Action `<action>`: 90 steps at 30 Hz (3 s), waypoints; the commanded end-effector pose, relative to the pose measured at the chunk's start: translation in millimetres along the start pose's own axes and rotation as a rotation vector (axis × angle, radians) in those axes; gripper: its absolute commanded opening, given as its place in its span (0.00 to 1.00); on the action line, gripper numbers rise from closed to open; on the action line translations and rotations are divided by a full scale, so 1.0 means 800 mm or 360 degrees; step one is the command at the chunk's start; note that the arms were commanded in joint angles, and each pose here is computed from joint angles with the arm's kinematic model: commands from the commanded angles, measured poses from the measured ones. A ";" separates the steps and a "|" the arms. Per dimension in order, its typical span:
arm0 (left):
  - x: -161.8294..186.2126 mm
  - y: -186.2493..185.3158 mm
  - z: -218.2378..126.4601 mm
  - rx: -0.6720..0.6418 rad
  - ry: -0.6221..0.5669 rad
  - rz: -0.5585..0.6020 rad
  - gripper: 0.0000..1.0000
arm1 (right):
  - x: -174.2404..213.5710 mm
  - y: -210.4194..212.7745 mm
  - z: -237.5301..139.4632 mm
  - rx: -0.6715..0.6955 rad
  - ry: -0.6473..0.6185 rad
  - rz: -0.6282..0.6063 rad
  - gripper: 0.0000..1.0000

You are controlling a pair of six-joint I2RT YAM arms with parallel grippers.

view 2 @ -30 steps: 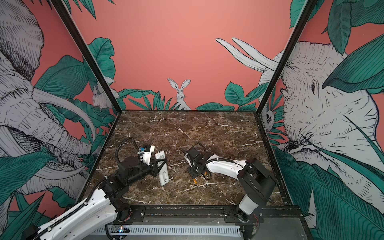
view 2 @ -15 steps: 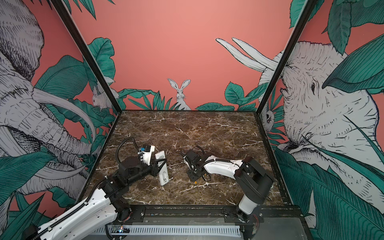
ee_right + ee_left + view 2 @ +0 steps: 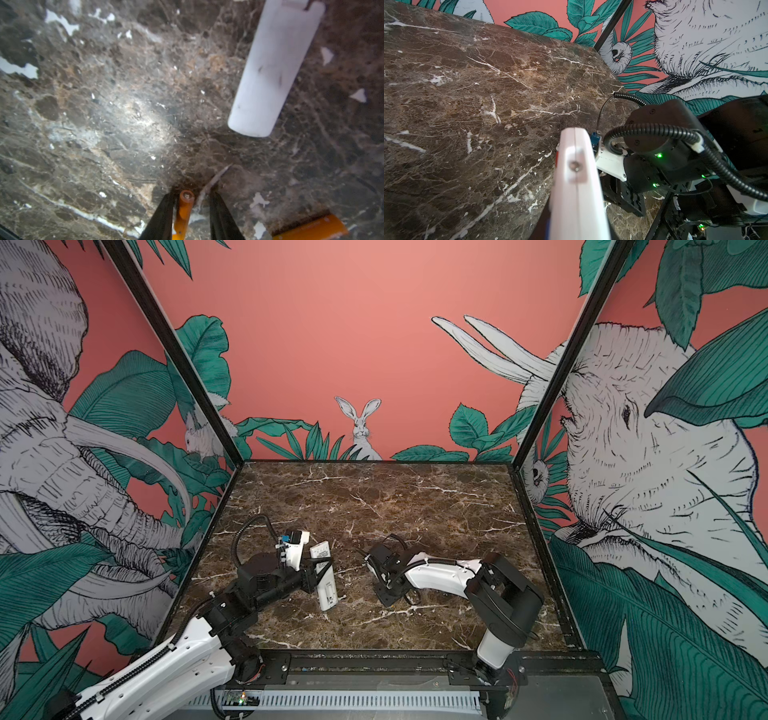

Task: Load the batteries into the remote control
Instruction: 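Grasp an orange battery on the table with the right gripper, then lift the orange battery and carry it toward the remote in the left gripper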

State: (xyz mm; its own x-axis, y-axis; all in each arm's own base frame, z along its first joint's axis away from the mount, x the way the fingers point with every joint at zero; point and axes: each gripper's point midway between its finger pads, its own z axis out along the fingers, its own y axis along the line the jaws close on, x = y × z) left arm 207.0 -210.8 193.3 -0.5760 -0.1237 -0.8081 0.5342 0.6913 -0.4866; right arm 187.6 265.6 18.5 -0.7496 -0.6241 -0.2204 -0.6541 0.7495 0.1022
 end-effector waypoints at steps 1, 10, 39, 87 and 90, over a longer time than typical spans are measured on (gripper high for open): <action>0.001 0.006 -0.002 -0.0020 -0.0024 0.0011 0.00 | 0.004 0.001 0.005 0.0022 0.0050 -0.0012 0.30; 0.001 0.006 -0.004 -0.0018 -0.0031 0.0008 0.00 | 0.009 0.003 0.008 0.0039 0.0079 -0.0037 0.25; -0.004 0.003 0.011 0.0017 -0.0057 -0.0101 0.00 | -0.020 0.036 -0.031 -0.0065 -0.0224 -0.0193 0.06; -0.065 -0.027 0.015 0.0188 -0.0314 -0.0300 0.00 | -0.123 0.114 -0.250 -0.0584 -0.1796 -0.0290 0.04; -0.067 -0.028 0.013 0.0190 -0.0323 -0.0307 0.00 | -0.124 0.119 -0.245 -0.0602 -0.1790 -0.0302 0.04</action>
State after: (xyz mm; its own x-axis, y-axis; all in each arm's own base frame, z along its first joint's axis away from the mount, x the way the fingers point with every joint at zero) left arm 231.1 -229.5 226.1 -0.5811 -0.3387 -0.7400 0.4840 0.5871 -0.6488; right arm 183.3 345.5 216.0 -0.2832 -0.1103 -0.9527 -0.8538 0.4815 0.1981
